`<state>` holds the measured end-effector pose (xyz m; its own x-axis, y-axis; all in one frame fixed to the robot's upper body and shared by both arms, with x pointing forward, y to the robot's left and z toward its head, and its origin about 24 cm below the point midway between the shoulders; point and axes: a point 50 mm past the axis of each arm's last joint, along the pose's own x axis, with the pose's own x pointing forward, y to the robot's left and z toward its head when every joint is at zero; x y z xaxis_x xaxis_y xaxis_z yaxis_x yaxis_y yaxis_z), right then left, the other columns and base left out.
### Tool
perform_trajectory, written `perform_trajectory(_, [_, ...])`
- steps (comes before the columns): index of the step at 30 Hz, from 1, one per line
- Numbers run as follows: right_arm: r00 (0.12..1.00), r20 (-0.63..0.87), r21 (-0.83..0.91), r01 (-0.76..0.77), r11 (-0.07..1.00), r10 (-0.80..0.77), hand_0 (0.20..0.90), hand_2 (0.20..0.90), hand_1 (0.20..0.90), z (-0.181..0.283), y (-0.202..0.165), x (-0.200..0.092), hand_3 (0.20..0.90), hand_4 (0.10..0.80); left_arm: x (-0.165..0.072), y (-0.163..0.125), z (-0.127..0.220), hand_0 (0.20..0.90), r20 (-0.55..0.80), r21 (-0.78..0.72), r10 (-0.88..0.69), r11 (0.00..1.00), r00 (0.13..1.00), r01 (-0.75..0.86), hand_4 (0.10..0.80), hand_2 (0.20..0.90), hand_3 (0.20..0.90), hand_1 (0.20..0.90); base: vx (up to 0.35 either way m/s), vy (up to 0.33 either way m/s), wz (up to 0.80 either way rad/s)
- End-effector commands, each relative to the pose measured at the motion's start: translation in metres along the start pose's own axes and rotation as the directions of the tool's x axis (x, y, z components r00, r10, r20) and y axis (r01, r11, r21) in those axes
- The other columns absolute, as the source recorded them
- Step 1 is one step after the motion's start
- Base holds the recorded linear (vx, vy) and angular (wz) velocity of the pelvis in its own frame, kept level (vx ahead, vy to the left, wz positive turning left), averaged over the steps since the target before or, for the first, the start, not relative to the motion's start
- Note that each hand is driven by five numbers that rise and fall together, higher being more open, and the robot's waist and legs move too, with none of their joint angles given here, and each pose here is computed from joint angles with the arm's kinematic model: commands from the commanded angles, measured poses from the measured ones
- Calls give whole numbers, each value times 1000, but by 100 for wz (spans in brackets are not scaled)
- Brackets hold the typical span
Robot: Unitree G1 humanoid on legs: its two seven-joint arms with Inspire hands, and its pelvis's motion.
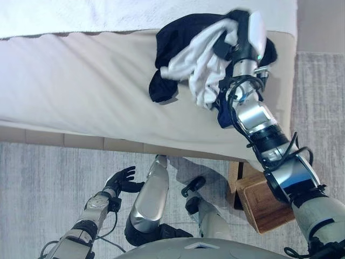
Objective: Pick up the clothes from the bed and place them into the basket
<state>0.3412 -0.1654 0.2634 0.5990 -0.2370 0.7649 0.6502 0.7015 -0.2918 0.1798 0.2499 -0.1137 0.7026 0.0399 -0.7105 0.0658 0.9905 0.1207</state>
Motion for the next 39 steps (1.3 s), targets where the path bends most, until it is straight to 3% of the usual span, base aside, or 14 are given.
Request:
perform_trajectory(1, [834,372,103,399,911,-407,300,300,300,52,-76,26,200,100,-20,-11,-50,900,-116,14,-44,999,992,46,800,900,900,900,113,63,-23])
perform_trajectory(17, [807,260,-50,560,827,-531,300,300,300,3,-154,4,200,100,-36,-18,-95,900,-382,93,-23,994,924,63,800,900,900,900,35,-44,-18])
perform_trajectory(21, [919,75,-107,392,914,-386,300,300,300,-28,-156,2,200,100,-34,-13,-92,900,-400,80,-29,995,916,66,800,900,900,900,-23,-36,-41])
perform_trajectory(25, [993,-69,66,102,993,-98,300,300,300,-49,-137,-6,200,100,-31,-13,-87,900,-386,67,-41,995,922,73,800,900,900,900,-18,-44,-39])
perform_trajectory(30, [973,-29,218,-218,951,230,300,300,300,-46,-107,-3,200,100,-23,-21,-74,900,-340,69,-79,992,937,108,800,900,900,900,-18,-37,-25])
perform_trajectory(32, [929,27,308,-359,881,369,300,300,300,-33,-90,7,200,100,-21,-26,-71,900,-328,87,-105,986,939,141,800,900,900,900,-14,-27,-15])
perform_trajectory(36, [866,93,457,-475,752,491,300,300,300,-16,-69,16,200,100,-23,-28,-75,900,-347,120,-109,980,932,159,800,900,900,900,2,-27,8])
perform_trajectory(39, [742,168,634,-586,505,649,300,300,300,4,-28,15,200,100,-28,-20,-83,900,-393,174,-85,971,916,165,800,900,900,900,12,-34,17])
